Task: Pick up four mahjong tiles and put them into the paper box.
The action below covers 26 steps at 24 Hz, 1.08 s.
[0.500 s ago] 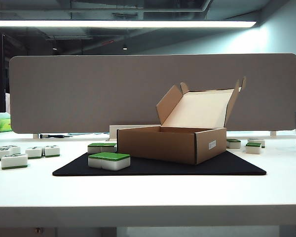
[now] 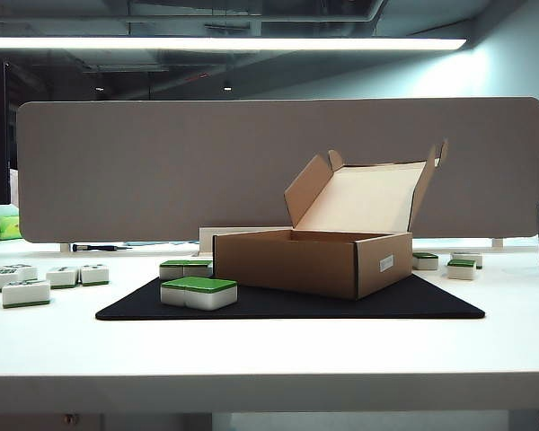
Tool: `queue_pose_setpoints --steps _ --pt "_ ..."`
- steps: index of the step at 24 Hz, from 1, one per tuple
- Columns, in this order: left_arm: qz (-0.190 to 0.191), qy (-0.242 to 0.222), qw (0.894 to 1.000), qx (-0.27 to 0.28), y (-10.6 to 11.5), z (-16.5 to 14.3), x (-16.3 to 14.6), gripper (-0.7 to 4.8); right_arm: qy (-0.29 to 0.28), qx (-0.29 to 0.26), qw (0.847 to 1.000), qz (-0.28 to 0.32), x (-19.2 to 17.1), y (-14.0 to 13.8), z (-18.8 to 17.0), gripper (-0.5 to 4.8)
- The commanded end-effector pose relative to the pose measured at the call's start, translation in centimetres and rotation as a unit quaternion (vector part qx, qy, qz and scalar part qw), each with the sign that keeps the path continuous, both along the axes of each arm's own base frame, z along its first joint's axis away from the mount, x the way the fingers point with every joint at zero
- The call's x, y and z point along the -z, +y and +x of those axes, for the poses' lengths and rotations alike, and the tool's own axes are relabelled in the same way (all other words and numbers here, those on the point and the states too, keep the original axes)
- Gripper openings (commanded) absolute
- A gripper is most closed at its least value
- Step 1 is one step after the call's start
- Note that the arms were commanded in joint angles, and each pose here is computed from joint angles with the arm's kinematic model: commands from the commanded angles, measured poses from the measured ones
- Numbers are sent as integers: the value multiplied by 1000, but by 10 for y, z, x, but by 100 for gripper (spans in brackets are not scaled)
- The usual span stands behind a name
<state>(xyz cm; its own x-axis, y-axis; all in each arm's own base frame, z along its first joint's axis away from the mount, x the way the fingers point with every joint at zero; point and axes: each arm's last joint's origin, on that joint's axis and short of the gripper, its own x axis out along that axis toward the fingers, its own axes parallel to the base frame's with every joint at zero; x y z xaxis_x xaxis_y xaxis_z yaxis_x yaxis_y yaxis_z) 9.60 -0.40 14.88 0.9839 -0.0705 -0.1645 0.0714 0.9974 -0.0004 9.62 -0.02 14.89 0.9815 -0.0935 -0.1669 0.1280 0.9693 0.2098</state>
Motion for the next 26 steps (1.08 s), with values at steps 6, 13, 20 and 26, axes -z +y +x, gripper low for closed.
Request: queue_pose_setpoints --steps 6,13,20,26 --pt "2 8 1000 -11 1 0 1 -6 -57 1 998 -1 -27 0 -4 -2" --pt "2 8 1000 -10 1 0 1 -6 -95 0 996 1 -58 -1 -13 -2" --pt "-22 9 1000 -13 0 0 1 -6 -82 -17 997 2 -92 0 -33 -2" --pt "-21 9 1000 -15 1 0 1 -6 -60 -69 996 7 -120 2 -58 -1"
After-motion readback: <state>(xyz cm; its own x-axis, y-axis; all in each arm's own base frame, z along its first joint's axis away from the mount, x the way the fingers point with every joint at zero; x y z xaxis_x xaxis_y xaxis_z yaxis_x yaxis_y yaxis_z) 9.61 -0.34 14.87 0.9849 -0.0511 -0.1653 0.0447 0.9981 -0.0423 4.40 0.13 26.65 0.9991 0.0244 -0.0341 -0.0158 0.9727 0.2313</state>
